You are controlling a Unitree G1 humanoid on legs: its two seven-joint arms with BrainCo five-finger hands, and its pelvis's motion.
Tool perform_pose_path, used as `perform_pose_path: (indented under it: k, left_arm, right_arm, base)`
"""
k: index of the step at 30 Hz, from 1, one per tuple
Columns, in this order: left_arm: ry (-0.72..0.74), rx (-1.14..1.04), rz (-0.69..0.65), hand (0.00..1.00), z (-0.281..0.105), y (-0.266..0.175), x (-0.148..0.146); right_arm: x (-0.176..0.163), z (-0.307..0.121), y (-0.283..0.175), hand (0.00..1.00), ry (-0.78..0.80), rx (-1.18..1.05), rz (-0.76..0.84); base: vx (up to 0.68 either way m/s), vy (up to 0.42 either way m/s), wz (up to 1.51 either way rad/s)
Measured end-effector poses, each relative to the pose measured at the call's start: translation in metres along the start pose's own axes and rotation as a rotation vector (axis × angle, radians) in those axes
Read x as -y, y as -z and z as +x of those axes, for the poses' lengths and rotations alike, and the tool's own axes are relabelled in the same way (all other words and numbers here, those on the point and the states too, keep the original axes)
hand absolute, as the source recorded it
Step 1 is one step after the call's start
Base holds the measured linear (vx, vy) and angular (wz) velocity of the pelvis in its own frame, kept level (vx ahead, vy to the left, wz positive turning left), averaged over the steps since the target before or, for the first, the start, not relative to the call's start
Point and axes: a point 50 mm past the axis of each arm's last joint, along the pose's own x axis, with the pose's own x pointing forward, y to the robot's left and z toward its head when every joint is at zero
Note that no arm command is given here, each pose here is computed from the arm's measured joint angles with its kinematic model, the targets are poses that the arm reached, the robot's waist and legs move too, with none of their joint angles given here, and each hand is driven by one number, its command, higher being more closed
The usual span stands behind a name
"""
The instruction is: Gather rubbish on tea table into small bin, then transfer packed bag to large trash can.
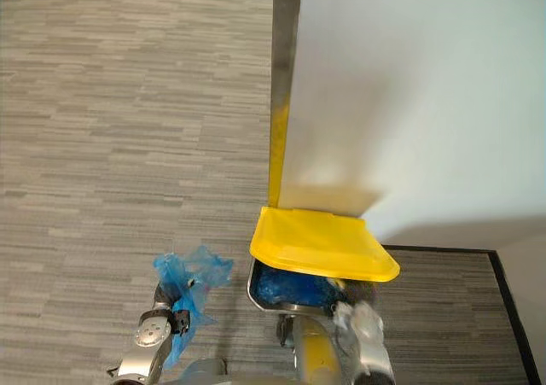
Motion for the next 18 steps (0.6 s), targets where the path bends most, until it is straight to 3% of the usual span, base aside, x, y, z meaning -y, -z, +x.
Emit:
perform_pose_path:
  k: [4, 9, 15, 18]
  left_arm:
    - [0.009, 0.049, -0.008, 1.0, 0.006, -0.012, 0.0]
    - [0.047, 0.213, -0.075, 1.0, 0.013, -0.052, 0.008]
    - [0.218, 0.406, -0.103, 1.0, 0.002, -0.098, 0.039]
    - [0.331, 0.513, -0.09, 1.0, -0.008, -0.121, 0.053]
  right_arm:
    - [-0.012, 0.022, -0.053, 0.0, -0.02, 0.142, -0.033]
    - [0.01, 0.041, -0.131, 0.0, 0.064, 0.349, -0.102]
    - [0.015, 0.044, -0.155, 0.0, 0.051, 0.392, -0.047]
    - [0.007, 0.043, -0.17, 0.0, -0.014, 0.442, -0.108]
  base:
    - [-0.06, -0.158, 0.47]
    - [-0.11, -0.18, 0.44]
    - [-0.1, -0.007, 0.32]
    - [-0.23, 0.064, -0.14]
